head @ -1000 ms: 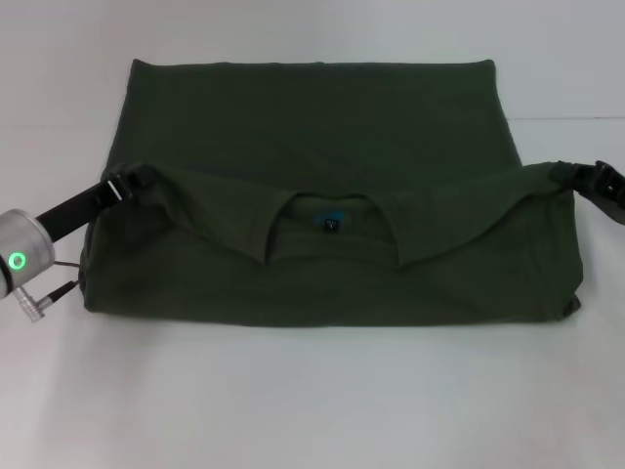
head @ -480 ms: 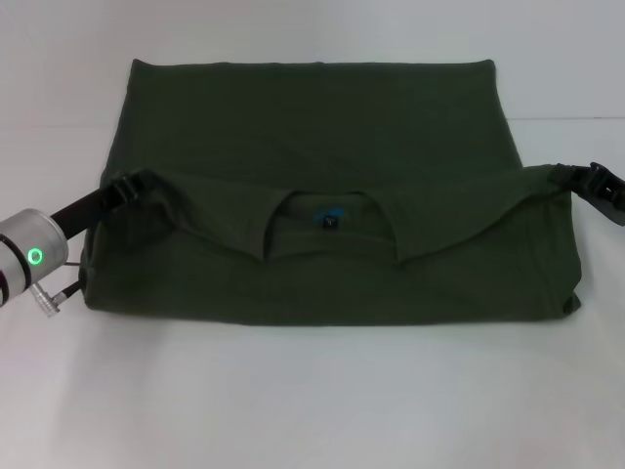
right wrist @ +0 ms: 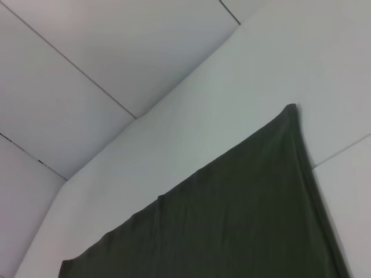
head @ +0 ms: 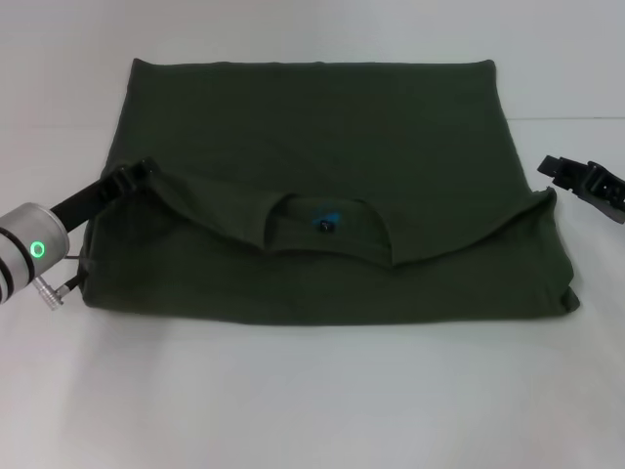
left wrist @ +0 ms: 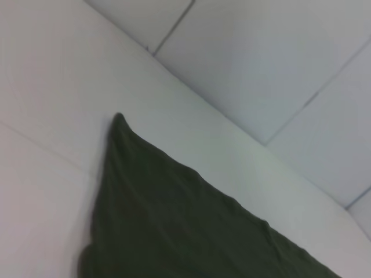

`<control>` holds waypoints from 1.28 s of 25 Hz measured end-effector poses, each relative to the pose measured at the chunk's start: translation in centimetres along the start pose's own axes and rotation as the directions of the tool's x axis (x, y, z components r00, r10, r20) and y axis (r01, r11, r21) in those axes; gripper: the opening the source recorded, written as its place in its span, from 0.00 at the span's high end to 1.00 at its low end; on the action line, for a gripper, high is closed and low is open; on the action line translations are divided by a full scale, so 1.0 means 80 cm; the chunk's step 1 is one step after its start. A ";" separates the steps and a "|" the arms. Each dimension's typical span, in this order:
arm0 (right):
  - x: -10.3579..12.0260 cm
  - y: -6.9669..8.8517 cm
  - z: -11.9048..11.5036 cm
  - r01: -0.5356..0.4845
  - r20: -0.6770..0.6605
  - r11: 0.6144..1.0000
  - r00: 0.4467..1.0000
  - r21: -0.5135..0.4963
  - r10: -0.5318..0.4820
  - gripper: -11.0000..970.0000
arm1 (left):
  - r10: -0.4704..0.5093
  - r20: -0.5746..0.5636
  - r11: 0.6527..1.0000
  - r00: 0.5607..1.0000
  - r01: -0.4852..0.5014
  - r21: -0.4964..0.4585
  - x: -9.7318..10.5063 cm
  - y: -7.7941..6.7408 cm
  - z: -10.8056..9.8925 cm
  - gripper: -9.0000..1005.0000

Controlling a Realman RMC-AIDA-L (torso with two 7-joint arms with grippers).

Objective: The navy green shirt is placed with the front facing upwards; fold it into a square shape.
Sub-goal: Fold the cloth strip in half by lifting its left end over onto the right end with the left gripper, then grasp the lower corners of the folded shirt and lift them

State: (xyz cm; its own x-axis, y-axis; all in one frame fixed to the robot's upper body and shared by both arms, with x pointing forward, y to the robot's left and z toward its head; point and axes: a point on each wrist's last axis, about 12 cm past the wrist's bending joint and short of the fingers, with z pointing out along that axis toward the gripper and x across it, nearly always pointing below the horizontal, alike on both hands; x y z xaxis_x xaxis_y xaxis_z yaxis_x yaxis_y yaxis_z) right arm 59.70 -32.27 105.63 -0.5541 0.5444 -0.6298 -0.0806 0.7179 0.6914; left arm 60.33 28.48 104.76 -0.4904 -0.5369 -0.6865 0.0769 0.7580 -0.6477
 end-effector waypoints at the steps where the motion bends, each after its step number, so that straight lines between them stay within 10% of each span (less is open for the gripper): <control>1: 0.000 0.000 0.000 -0.001 0.001 1.000 1.000 0.000 0.001 0.80 | -0.006 0.009 1.000 1.000 0.006 -0.007 0.000 0.002 -0.001 0.77; 12: -0.001 -0.010 -0.013 -0.027 0.045 1.000 0.999 -0.004 0.027 0.22 | 0.019 0.009 0.999 1.000 -0.019 -0.044 -0.002 0.012 -0.006 0.40; 26: -0.005 -0.033 -0.059 -0.050 -0.011 0.997 0.999 -0.051 0.049 0.14 | -0.061 -0.396 0.998 0.916 0.045 -0.050 -0.082 0.039 -0.102 0.22; 32: 0.002 -0.035 -0.061 -0.048 -0.025 0.998 0.999 -0.045 0.047 0.14 | -0.019 -0.504 0.995 0.864 -0.031 -0.090 -0.089 0.033 -0.097 0.22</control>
State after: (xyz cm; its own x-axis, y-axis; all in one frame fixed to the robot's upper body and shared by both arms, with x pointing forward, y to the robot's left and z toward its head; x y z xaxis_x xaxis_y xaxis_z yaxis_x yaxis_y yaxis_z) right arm 55.80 -36.32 105.32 -0.5776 0.5665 -0.5878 -0.0910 0.6709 0.7360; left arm 57.30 37.14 110.48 -0.8622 -0.2916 -0.4142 0.0134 0.8044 -0.5940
